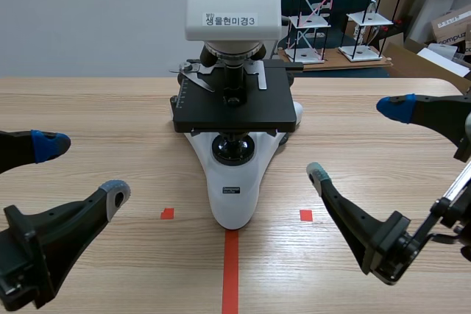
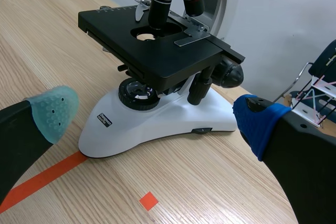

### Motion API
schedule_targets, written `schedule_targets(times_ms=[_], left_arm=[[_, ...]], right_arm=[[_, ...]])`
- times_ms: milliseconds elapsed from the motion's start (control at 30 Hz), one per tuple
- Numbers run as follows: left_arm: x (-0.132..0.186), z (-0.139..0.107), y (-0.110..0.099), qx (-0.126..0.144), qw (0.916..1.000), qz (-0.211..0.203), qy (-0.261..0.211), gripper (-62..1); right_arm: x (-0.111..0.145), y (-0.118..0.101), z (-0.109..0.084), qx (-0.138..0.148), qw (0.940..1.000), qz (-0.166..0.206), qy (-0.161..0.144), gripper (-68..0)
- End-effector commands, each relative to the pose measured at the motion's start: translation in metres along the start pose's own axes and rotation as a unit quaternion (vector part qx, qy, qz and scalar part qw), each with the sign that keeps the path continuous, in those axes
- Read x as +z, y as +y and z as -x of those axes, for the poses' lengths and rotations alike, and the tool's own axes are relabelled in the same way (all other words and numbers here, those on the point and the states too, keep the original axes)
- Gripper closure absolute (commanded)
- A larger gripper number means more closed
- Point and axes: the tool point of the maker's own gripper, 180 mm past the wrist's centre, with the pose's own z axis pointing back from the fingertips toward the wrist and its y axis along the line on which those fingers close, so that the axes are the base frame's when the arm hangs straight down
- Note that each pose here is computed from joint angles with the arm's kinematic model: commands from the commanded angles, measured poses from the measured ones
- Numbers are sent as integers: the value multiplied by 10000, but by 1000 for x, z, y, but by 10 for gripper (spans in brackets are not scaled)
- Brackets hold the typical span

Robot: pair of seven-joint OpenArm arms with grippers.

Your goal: Return to the home posture

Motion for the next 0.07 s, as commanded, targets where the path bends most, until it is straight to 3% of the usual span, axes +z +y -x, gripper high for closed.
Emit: schedule_targets(times_ms=[0, 33], left_arm=[[0, -5, 1, 35, 9999, -34, -119, -568], [0, -5, 1, 35, 9999, -34, -119, -568]], right_arm=[[-2, -1, -11, 19, 9998, 3, -177, -655], [-2, -1, -11, 19, 9998, 3, -177, -655]])
